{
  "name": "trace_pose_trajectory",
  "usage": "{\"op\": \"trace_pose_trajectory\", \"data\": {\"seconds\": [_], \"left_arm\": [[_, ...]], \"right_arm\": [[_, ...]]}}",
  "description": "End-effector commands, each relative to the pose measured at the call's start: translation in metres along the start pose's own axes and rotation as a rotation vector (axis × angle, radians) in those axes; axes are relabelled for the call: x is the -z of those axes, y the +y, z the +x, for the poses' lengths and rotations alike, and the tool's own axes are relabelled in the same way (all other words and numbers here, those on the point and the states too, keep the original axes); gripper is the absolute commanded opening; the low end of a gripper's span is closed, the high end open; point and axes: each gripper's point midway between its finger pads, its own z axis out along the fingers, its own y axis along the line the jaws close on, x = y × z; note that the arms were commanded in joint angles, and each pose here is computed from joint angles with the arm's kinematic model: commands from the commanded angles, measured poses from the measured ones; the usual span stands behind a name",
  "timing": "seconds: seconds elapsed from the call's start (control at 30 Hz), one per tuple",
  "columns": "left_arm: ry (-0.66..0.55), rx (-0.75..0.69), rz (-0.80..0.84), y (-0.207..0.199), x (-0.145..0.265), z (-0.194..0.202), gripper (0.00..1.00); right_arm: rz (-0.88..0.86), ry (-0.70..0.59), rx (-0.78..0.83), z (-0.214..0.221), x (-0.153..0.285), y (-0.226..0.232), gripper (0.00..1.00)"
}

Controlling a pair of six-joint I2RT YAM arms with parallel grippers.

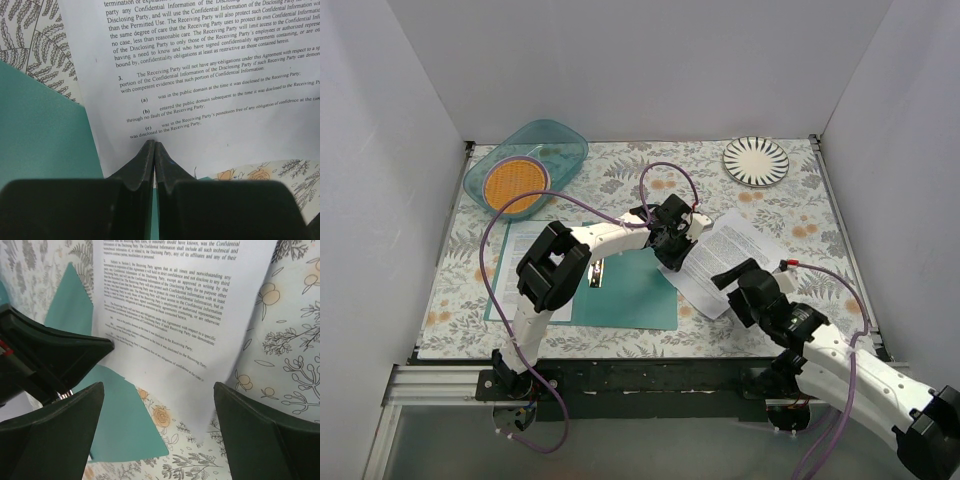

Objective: Put the files into the folder

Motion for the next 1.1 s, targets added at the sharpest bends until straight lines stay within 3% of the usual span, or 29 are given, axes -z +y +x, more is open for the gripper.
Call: {"op": "trace_pose_trajectory", "data": {"seconds": [0.0, 0.2, 0.33, 0.4, 0.57, 1.07], "left_arm": [[0.133, 0.013, -0.015, -0.001, 0.003, 0.038, 0.00], [0.139, 0.012, -0.016, -0.001, 0.002, 0.040, 0.00], [0.142, 0.011, -0.015, -0.001, 0.002, 0.040, 0.00], [0.139, 0.008, -0.019, 0.000, 0.001, 0.039, 0.00], [0.137, 0.017, -0.015, -0.001, 0.002, 0.036, 0.00], [0.139, 0.020, -0.014, -0.002, -0.003, 0.033, 0.00]], "right_arm": [[0.014, -0.103, -0.004, -0.022, -0.003, -0.010, 0.99], [0.112, -0.183, 0.081, -0.059, -0.002, -0.016, 0.99], [0.192, -0.107, 0.145, -0.054, 0.005, -0.016, 0.99], [0.259, -0.034, 0.181, -0.043, 0.002, -0.028, 0.98], [0.241, 0.200, 0.192, 0.002, 0.000, -0.034, 0.99], [0.173, 0.298, 0.105, 0.033, -0.001, -0.046, 0.82]]}}
